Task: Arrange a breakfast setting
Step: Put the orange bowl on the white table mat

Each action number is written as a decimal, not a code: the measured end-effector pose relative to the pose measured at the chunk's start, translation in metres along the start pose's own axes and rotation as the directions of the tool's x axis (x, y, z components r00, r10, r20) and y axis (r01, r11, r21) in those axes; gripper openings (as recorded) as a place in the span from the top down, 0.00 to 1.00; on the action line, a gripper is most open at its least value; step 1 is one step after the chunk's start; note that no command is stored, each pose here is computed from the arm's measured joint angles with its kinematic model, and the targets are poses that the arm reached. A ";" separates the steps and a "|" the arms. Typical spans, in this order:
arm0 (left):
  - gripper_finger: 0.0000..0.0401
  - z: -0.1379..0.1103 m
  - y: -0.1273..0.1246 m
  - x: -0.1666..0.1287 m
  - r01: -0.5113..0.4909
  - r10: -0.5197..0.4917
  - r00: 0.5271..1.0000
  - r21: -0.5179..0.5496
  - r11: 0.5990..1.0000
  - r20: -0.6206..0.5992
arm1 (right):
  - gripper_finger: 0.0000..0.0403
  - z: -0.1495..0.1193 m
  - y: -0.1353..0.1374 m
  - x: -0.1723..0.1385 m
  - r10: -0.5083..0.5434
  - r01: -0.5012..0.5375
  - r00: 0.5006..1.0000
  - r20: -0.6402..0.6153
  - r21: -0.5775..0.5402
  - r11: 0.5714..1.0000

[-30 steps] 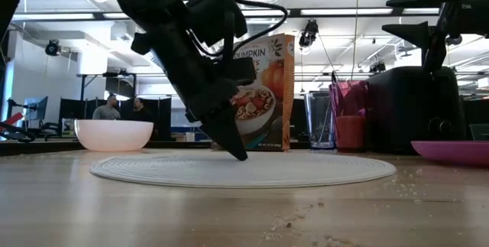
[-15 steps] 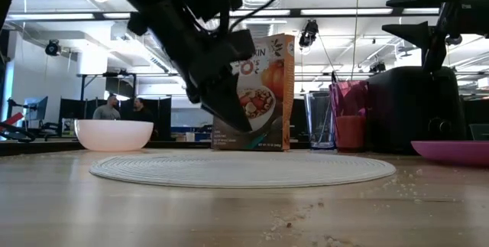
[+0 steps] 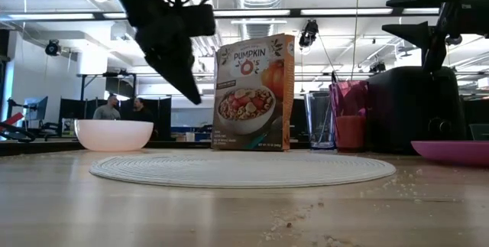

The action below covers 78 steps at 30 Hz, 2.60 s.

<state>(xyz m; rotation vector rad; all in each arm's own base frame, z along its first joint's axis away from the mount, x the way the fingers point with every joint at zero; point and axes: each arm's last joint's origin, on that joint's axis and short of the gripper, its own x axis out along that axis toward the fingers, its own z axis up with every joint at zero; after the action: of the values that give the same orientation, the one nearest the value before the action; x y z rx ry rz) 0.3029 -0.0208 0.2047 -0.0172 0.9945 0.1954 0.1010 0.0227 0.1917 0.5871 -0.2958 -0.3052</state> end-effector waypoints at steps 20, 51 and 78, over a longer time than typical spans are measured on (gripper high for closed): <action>0.78 -0.055 0.068 -0.017 -0.308 0.281 0.948 -0.221 0.925 -0.148 | 0.52 0.000 0.000 0.000 0.000 0.000 1.000 0.000 0.000 1.000; 0.42 -0.102 0.158 -0.031 -0.547 0.411 0.834 -0.450 0.706 -0.368 | 0.52 0.000 0.000 0.000 0.000 0.000 1.000 0.000 -0.001 1.000; 0.99 -0.087 0.157 -0.015 -0.310 0.214 0.945 -0.473 0.824 -0.247 | 0.52 0.000 0.000 0.000 0.000 0.000 1.000 0.000 -0.001 1.000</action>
<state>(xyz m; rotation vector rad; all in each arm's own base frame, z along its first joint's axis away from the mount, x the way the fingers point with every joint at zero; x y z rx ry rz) 0.1959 0.1221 0.1818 -0.3904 1.1041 0.7227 0.1010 0.0227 0.1917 0.5864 -0.2953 -0.3054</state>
